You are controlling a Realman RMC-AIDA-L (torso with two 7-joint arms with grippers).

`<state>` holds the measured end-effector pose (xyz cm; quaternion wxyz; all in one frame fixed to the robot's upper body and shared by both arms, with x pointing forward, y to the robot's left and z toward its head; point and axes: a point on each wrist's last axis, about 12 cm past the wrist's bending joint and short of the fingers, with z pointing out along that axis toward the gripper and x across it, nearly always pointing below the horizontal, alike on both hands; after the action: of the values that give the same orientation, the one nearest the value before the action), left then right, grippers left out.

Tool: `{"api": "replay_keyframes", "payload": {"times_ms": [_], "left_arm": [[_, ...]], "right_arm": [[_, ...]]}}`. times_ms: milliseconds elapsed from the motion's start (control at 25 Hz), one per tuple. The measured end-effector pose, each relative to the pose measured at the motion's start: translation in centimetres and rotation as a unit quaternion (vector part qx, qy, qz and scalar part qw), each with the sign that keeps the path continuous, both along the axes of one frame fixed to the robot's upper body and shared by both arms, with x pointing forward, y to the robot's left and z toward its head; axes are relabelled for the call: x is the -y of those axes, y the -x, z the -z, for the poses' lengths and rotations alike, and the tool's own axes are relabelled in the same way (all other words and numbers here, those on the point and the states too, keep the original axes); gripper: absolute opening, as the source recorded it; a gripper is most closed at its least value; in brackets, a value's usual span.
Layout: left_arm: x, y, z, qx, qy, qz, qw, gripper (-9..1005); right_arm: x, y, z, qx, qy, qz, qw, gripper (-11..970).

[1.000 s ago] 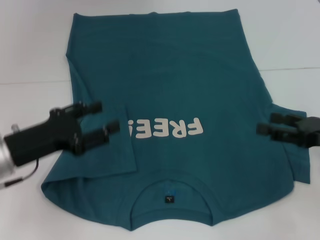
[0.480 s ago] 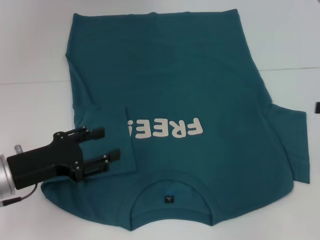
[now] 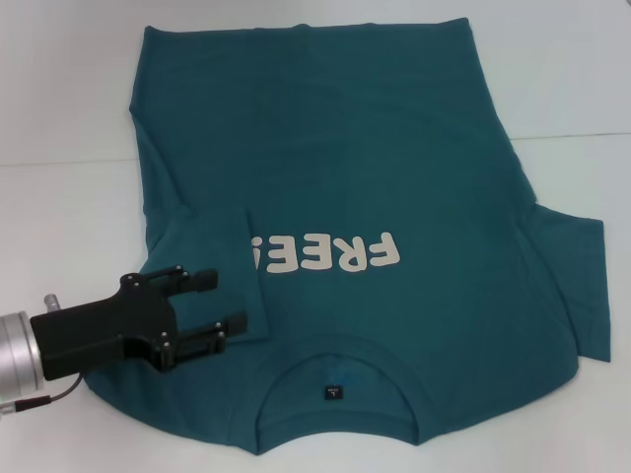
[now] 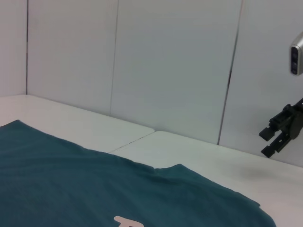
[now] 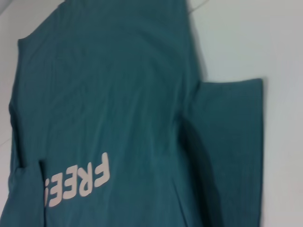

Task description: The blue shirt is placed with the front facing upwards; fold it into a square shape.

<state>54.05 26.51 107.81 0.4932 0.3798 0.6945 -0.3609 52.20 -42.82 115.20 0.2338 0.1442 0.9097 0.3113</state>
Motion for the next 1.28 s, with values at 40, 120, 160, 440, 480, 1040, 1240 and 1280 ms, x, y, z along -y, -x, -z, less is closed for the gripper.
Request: {"api": "replay_keyframes", "payload": {"times_ms": [40,120,160,440,480,1040,1240,1280], "left_arm": [[0.0,0.0,0.0,-0.001,-0.001,-0.002,1.0,715],[0.1,-0.1,0.1,-0.002,-0.001,-0.003,1.0,715],[0.1,-0.1,0.1,-0.003,-0.001,-0.004,1.0,715],[0.5,-0.4,0.6,-0.015,-0.003,-0.011,1.0,715],[0.5,-0.4,0.7,-0.016,-0.005,-0.012,1.0,714],[0.4,-0.4,1.0,-0.024,-0.012,-0.016,1.0,714],[0.5,-0.4,1.0,-0.026,-0.01,-0.015,0.999,715],[0.5,-0.4,0.9,-0.027,-0.009,-0.015,0.999,715]], "right_arm": [[0.0,0.0,0.1,-0.002,0.0,0.002,1.0,941],[-0.1,-0.3,0.5,-0.009,0.004,0.004,1.0,941],[-0.1,-0.5,0.7,-0.014,0.009,0.005,1.0,941],[-1.0,-2.3,1.9,-0.038,0.032,-0.002,0.999,941],[-1.2,-2.5,2.1,-0.039,0.035,-0.003,0.999,941],[-2.6,-4.1,3.4,-0.044,0.052,-0.012,0.998,941],[-2.5,-4.1,4.3,-0.047,0.057,-0.006,0.997,941],[-2.5,-4.2,4.4,-0.047,0.059,-0.006,0.997,941]]}}
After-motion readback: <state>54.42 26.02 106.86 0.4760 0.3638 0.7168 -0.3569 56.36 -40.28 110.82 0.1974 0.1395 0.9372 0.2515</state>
